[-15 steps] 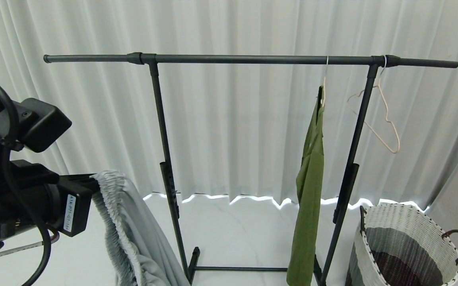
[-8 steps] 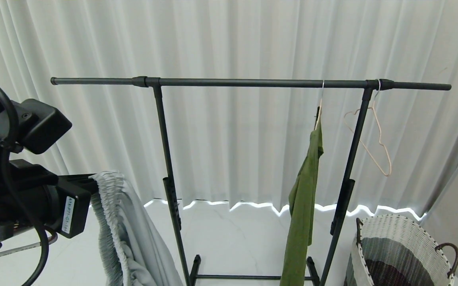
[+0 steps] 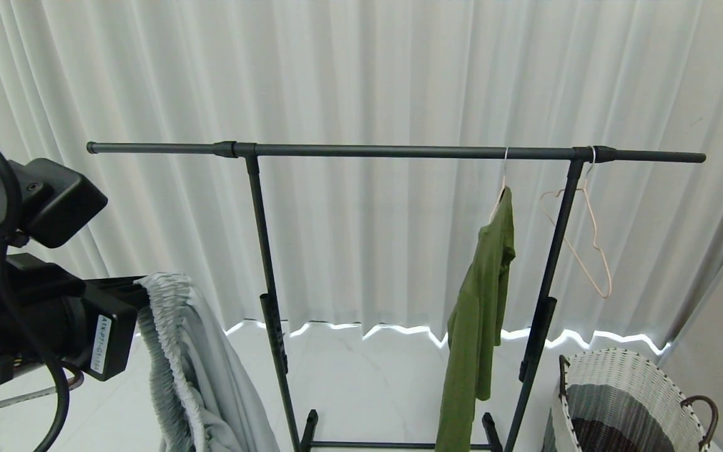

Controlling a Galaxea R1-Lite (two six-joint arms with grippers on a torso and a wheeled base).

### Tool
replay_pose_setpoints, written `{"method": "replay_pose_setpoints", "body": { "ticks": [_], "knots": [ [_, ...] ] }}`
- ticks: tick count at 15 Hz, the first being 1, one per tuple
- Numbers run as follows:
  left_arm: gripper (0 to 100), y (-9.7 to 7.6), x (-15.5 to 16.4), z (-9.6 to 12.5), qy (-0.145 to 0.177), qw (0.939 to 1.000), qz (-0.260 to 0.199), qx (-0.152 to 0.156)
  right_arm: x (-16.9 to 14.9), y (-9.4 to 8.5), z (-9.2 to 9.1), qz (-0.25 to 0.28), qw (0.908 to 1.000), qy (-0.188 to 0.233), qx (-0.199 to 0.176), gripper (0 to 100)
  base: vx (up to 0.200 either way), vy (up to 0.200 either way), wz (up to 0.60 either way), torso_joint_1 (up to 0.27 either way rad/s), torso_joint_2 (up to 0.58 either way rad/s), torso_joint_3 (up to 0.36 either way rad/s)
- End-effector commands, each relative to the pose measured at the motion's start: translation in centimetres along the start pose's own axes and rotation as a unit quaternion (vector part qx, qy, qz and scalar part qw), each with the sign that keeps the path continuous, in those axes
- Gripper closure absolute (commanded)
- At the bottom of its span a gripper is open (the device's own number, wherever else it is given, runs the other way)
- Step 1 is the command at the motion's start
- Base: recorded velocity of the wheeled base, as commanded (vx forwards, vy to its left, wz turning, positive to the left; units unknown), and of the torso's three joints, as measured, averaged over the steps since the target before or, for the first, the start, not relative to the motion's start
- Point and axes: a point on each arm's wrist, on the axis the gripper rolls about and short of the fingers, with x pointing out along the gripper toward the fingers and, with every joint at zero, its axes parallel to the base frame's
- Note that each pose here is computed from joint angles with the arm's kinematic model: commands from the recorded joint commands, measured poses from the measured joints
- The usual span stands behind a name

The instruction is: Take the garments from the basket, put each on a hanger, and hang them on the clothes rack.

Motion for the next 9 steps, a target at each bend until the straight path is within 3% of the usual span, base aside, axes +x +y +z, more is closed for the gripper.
{"method": "replay_pose_setpoints", "body": {
  "ticks": [1, 7, 9],
  "knots": [
    [100, -0.02, -0.07, -0.14, 0.001, 1.0, 0.0, 0.002, -0.01, 0.0, -0.02, 0.0, 1.0, 0.0, 0.0, 0, 0.0, -0.2, 0.0, 0.007, -0.02, -0.002],
    [100, -0.05, -0.08, -0.33, 0.003, 1.0, -0.001, 0.003, -0.01, 0.0, -0.02, -0.001, 1.0, 0.0, -0.001, 0, 0.0, -0.2, 0.0, 0.009, 0.0, 0.004],
    [100, -0.04, -0.12, -0.33, 0.002, 1.0, -0.001, 0.003, 0.03, 0.01, -0.01, -0.001, 1.0, 0.001, -0.001, 0, 0.0, 0.0, 0.0, 0.0, 0.0, 0.0]
  ]
}}
